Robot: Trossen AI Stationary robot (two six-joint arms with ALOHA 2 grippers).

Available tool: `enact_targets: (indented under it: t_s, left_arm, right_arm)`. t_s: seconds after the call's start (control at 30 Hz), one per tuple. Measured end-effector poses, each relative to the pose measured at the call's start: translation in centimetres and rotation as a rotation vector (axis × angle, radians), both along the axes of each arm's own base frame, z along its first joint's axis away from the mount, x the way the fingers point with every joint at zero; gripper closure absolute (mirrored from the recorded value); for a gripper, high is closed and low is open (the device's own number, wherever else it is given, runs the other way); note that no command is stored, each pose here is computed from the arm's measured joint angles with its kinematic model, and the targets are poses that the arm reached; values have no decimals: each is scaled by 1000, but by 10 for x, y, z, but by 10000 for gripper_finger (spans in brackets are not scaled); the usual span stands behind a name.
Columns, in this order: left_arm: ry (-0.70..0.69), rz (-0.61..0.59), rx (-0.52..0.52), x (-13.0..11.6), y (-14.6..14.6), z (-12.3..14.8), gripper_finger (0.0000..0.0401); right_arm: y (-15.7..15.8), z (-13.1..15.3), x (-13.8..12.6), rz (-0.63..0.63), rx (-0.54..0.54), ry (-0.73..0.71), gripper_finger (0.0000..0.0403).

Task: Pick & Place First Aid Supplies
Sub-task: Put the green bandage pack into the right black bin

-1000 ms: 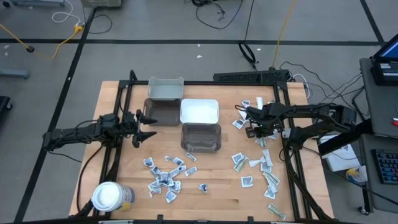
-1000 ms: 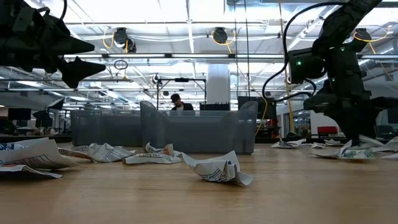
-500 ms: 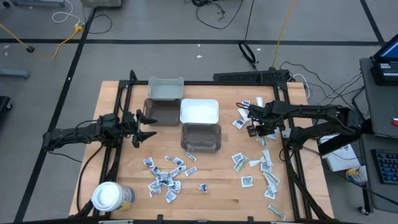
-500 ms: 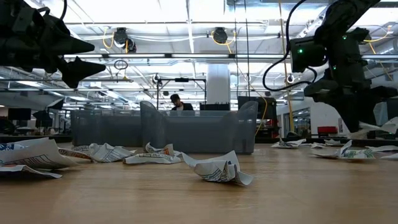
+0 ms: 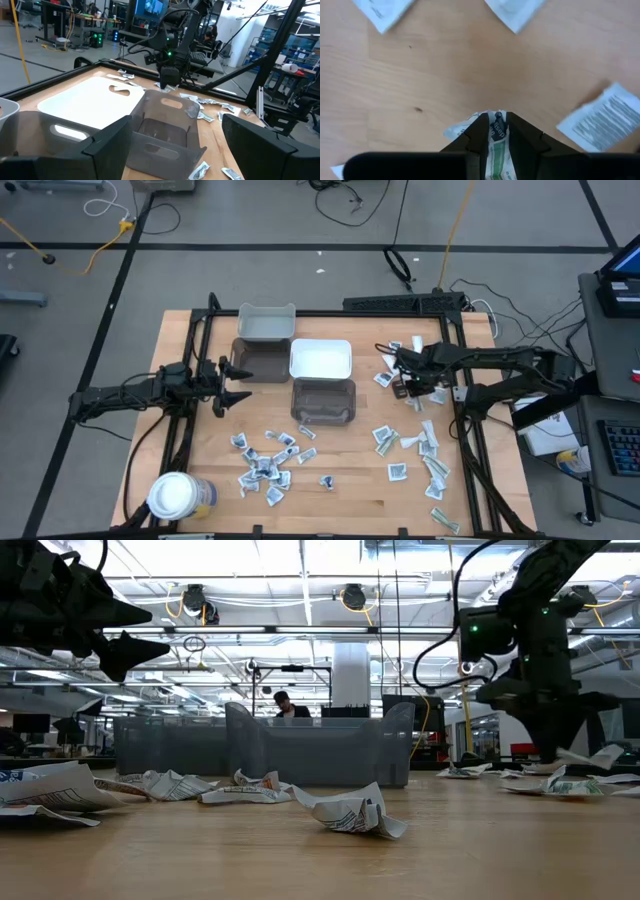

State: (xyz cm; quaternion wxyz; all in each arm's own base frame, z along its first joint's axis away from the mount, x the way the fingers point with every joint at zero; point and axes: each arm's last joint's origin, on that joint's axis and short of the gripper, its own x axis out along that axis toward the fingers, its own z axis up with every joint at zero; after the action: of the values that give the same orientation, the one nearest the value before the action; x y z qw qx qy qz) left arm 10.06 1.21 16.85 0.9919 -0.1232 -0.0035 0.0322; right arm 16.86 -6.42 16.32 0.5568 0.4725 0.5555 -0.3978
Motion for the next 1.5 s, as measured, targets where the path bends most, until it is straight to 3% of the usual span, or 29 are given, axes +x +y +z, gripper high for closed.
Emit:
enact_targets:
  t_s: [0.57, 1.03, 1.3, 1.5]
  left_arm:
    - [0, 0, 0, 0, 0, 0, 91]
    - [-1, 0, 0, 0, 0, 0, 91]
    - [0, 0, 0, 0, 0, 0, 91]
    - [0, 0, 0, 0, 0, 0, 91]
  right_arm:
    - [-1, 0, 0, 7, -21, 6, 283]
    - [0, 9, 4, 39, 34, -16, 383]
    - [-4, 43, 15, 157, 38, -53, 400]
    - [-5, 76, 18, 349, 31, -58, 401]
